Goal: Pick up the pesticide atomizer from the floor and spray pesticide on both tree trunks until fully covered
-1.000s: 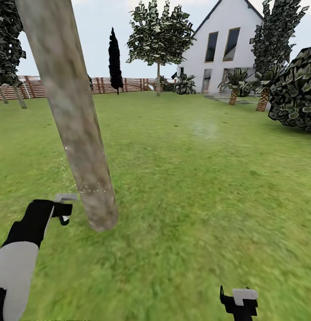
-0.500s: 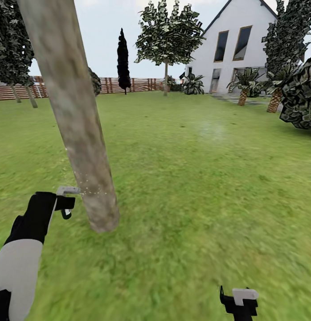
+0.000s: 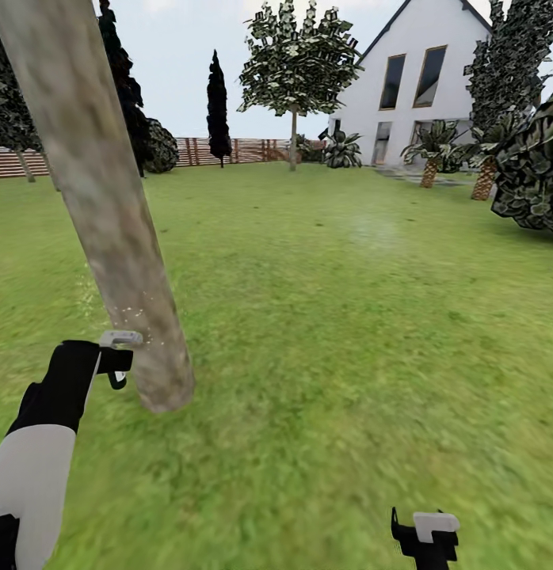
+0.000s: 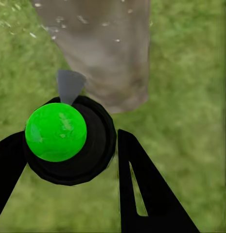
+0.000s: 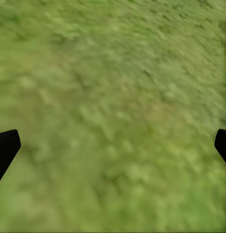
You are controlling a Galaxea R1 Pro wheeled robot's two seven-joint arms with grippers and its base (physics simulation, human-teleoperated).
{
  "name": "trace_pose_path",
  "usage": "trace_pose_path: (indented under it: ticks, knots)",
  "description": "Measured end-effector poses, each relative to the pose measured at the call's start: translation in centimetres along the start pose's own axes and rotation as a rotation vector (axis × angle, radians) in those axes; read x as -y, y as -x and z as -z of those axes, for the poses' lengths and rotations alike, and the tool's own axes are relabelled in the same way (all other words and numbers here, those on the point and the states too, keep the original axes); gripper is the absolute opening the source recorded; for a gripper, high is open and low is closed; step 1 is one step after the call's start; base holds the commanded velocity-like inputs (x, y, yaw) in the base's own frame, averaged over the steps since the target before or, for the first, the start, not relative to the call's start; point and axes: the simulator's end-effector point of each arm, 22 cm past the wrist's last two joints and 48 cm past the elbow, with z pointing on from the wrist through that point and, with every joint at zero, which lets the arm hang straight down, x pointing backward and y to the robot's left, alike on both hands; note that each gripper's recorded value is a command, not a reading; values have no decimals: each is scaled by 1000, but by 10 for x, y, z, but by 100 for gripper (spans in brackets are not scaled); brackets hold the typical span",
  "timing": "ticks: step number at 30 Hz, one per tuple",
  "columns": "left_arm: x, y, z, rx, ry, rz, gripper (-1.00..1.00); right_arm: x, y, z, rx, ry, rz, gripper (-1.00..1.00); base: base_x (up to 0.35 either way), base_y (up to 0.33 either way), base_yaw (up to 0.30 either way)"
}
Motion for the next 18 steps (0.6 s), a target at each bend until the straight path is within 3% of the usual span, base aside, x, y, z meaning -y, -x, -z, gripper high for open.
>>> trace_pose_path:
  ticks: [8,15,18]
  knots:
    - [0,0,0,1,0,0,-100,0,0,0,0,0,0,100,-70,-274,21]
    - [0,-3,-1,-5,1,-4,-100,0,0,0,0,0,0,100,-35,-274,250]
    - [-24,-20,-5,-29,40,-13,-100,0,0,0,0,0,0,100,-1,-274,277]
